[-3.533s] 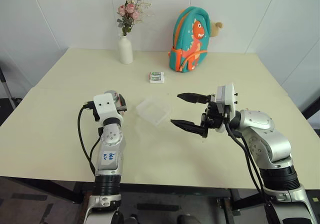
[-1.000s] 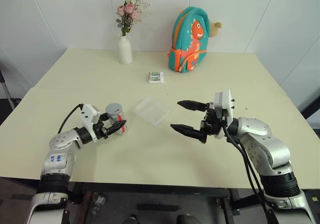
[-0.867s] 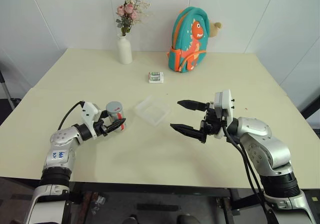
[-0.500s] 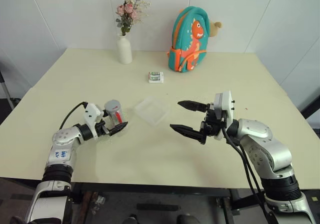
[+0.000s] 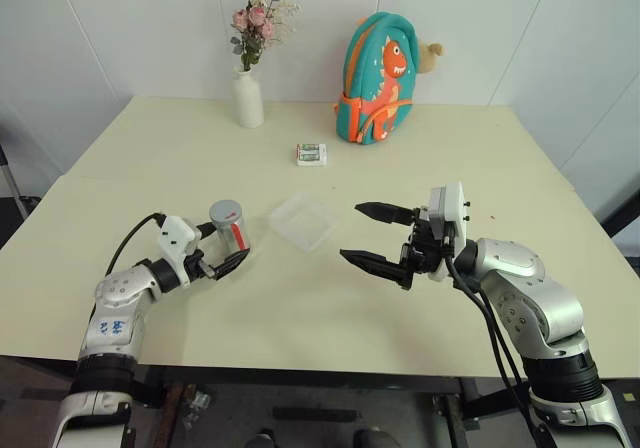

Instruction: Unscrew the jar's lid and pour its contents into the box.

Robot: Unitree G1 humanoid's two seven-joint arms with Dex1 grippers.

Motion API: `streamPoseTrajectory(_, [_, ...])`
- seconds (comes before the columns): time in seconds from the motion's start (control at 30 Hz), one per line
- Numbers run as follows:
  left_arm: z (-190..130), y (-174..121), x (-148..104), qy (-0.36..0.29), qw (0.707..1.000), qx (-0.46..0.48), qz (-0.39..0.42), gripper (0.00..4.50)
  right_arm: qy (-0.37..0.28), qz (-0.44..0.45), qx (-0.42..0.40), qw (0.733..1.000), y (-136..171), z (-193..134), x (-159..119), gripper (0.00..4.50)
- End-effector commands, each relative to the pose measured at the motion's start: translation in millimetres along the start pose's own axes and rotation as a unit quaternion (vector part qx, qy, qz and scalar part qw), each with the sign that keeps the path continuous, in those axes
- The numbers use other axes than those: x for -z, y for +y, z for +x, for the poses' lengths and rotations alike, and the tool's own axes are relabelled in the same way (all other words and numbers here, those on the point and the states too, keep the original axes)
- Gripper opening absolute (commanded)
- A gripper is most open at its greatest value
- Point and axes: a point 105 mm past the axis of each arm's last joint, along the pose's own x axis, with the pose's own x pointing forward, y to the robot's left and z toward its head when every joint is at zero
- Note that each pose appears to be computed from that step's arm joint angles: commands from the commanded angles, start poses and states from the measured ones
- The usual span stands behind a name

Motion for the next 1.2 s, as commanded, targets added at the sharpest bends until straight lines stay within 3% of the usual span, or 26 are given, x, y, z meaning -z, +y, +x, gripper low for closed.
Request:
streamPoseTrajectory(0.03, [-14.4,8.1,-19.0,-0.021,0.996,-0.088,0.010,4.47,-0.019,-0.010,-0.013,1.000,7.1,-0.3,-9.5,4.50])
streamPoseTrajectory(0.3, [-30.6,-15.1,-16.2,-0.017,0.974,-0.225,-0.029,4.47,-0.021,0.001,-0.027,0.999,11.7,1.7,-6.6,4.50])
streamPoseTrajectory(0.5, [-14.6,-45.6,-29.2,-0.042,0.962,-0.256,-0.083,4.47,-0.020,0.004,-0.035,0.999,12.4,2.4,-6.8,4.50])
streamPoseTrajectory(0.73, [-2.4,-38.1,-38.6,-0.033,0.929,-0.356,-0.100,4.47,-0.005,0.008,-0.052,0.999,13.4,-3.3,-6.7,4.50])
streamPoseTrajectory(1.0, [17.1,-44.0,-43.3,-0.025,0.920,-0.367,-0.133,4.47,0.023,-0.027,-0.055,0.998,-3.2,-17.2,-12.1,4.50])
streamPoseTrajectory(1.2, [25.0,-41.2,-46.4,-0.007,0.913,-0.392,-0.116,4.47,0.018,-0.017,-0.066,0.998,2.8,-14.6,-10.7,4.50])
